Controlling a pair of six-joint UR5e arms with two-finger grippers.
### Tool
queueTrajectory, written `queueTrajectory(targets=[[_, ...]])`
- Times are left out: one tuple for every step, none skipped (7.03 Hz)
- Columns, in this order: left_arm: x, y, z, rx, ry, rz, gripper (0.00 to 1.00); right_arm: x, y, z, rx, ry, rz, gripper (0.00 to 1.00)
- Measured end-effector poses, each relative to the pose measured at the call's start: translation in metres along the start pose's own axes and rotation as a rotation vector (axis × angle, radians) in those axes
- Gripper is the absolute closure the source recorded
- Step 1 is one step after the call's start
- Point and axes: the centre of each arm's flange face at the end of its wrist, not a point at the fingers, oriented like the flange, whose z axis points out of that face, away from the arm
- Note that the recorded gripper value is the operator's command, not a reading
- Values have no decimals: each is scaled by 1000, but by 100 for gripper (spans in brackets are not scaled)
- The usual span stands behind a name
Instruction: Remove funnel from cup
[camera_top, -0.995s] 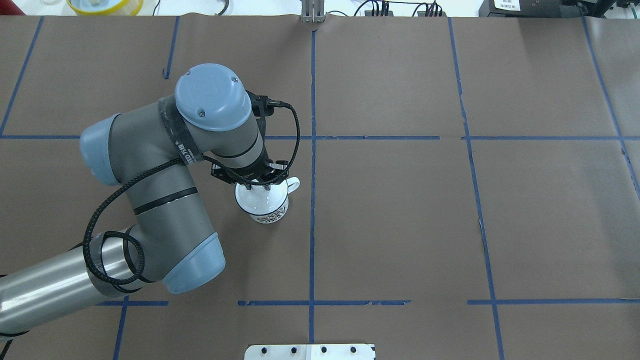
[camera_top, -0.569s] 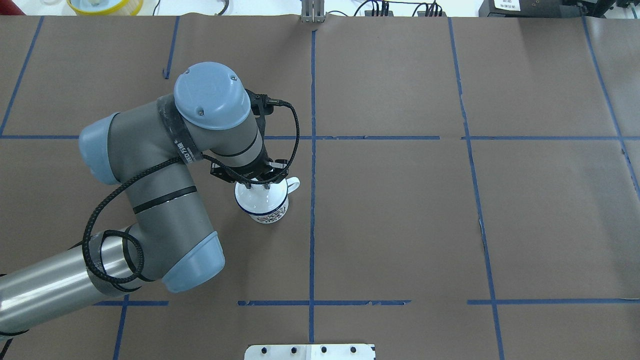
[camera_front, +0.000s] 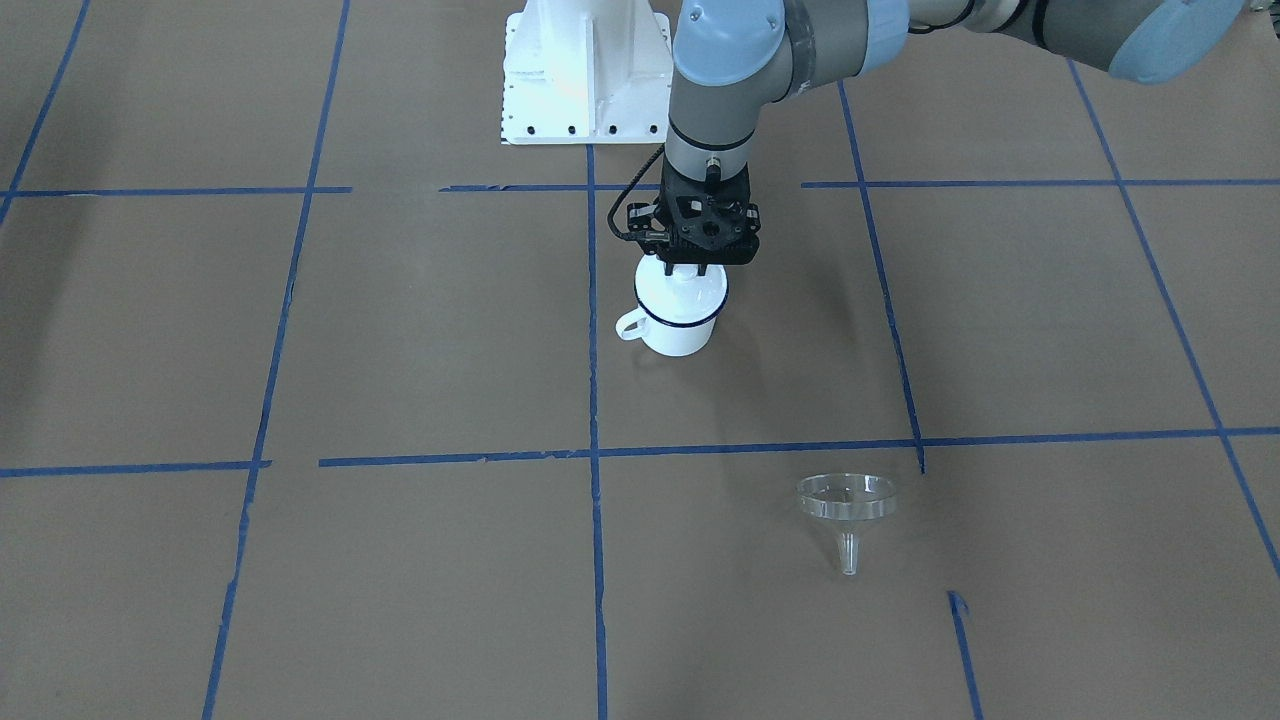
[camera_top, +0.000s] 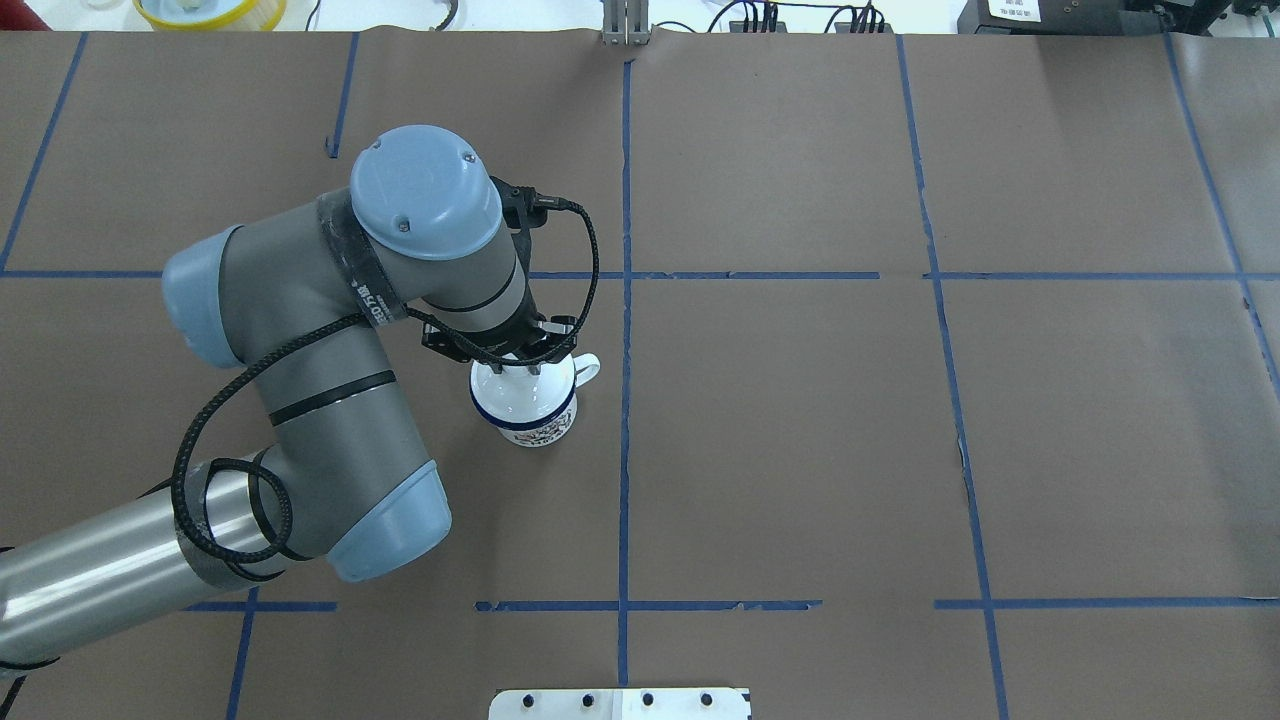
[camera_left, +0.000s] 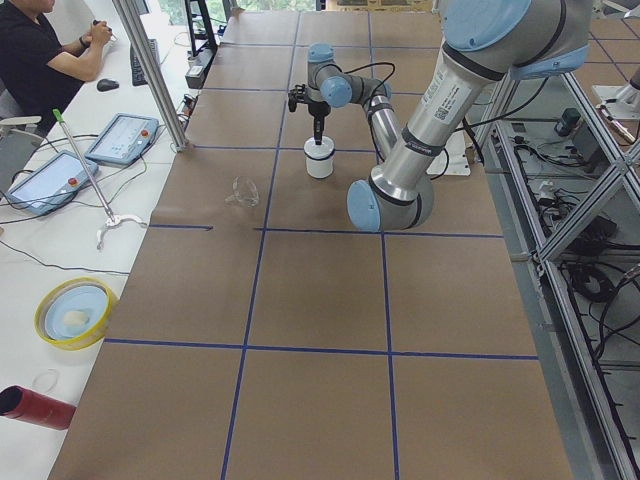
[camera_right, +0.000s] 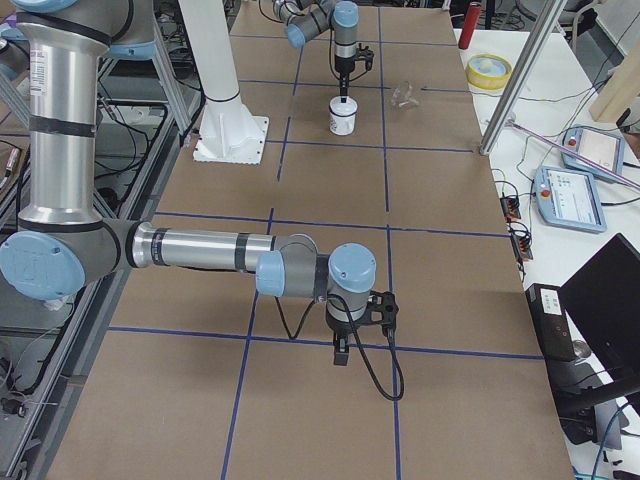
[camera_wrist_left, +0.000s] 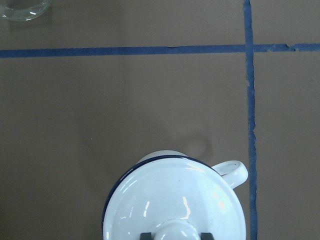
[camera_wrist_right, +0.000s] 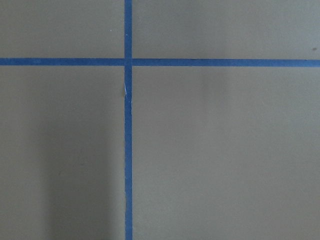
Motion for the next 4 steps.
queueTrajectory(targets=[[-1,-1,0,1,2,-1,0,0,0,0,0,0,0,0],[-1,-1,0,2,2,-1,0,0,0,0,0,0,0,0],[-2,-2,0,4,3,-1,0,0,0,0,0,0,0,0],[-3,-2,-1,7,3,-1,0,0,0,0,0,0,0,0]])
